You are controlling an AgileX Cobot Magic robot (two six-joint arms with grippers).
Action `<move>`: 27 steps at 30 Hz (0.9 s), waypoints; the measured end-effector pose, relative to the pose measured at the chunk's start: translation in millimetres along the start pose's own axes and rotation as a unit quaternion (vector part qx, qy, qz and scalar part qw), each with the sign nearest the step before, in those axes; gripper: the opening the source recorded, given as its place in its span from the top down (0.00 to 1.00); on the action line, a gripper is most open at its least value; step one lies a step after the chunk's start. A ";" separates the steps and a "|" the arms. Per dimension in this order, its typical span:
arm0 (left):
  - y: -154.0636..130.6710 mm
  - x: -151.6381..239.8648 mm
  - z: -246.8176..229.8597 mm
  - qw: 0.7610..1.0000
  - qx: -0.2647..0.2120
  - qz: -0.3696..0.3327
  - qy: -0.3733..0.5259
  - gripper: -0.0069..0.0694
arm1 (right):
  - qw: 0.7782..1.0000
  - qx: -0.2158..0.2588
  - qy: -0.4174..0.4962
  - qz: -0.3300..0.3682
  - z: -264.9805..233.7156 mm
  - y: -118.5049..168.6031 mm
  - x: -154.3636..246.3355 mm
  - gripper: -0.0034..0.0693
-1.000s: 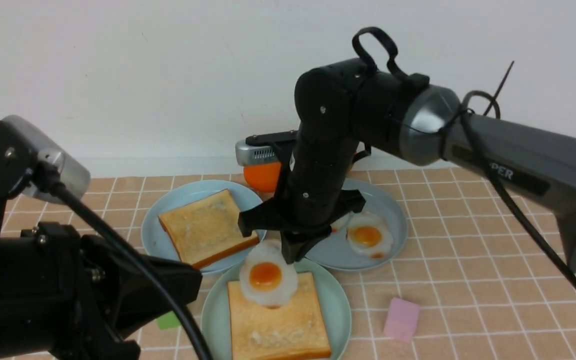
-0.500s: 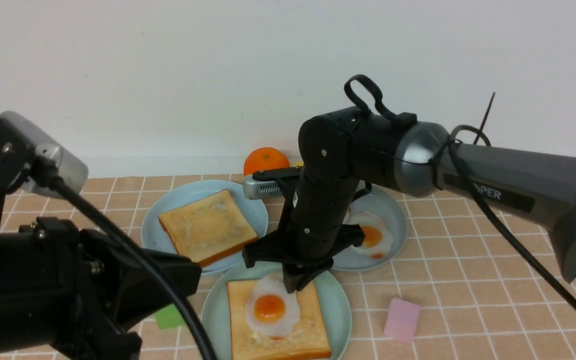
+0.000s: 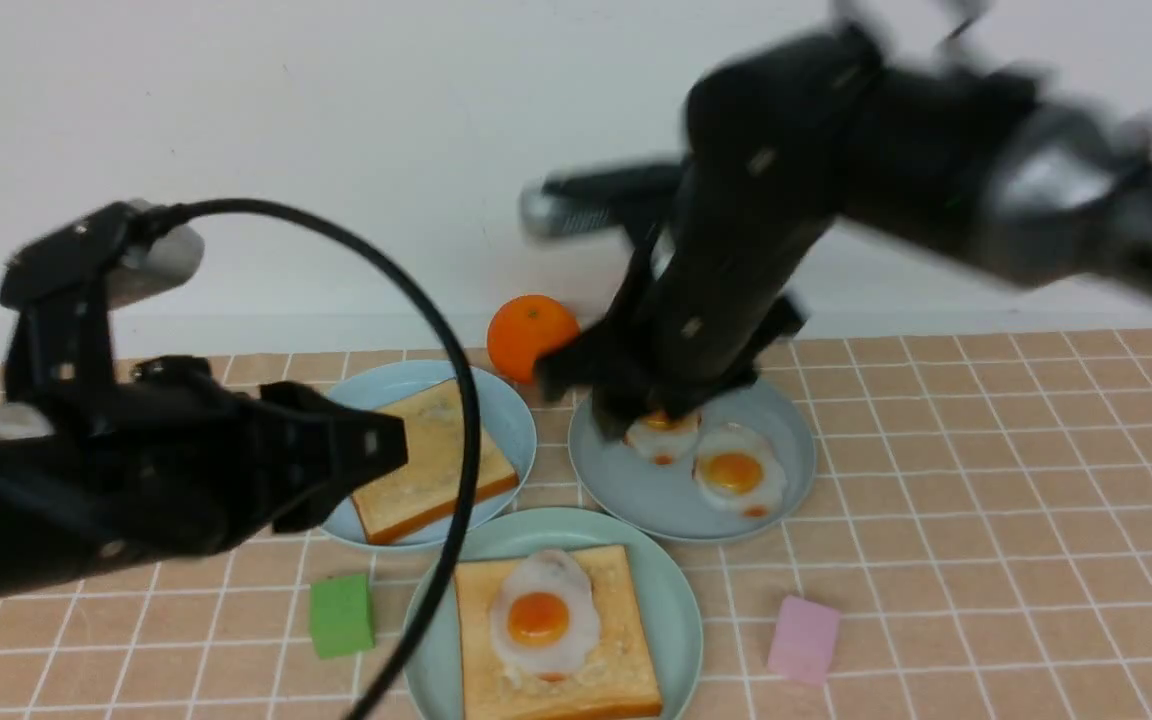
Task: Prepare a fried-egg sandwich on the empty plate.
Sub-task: Use the left arm to grab a slice of bread
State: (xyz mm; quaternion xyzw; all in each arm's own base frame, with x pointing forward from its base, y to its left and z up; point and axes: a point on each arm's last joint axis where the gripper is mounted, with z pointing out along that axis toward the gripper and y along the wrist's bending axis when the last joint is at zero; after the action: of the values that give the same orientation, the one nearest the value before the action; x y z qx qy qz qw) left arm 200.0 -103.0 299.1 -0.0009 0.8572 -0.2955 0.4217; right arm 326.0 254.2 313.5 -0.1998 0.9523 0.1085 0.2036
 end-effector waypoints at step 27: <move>133.2 -40.3 170.3 0.945 -0.169 -0.218 0.174 0.40 | 0.984 -0.095 -0.124 -0.084 -140.2 -19.8 141.2 0.63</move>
State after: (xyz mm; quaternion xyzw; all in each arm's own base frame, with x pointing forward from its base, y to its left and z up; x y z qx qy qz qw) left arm 382.2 -69.1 180.6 -0.2076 0.9335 -0.2268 0.1846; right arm 167.9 148.6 375.4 -0.2822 0.8849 0.2053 0.3083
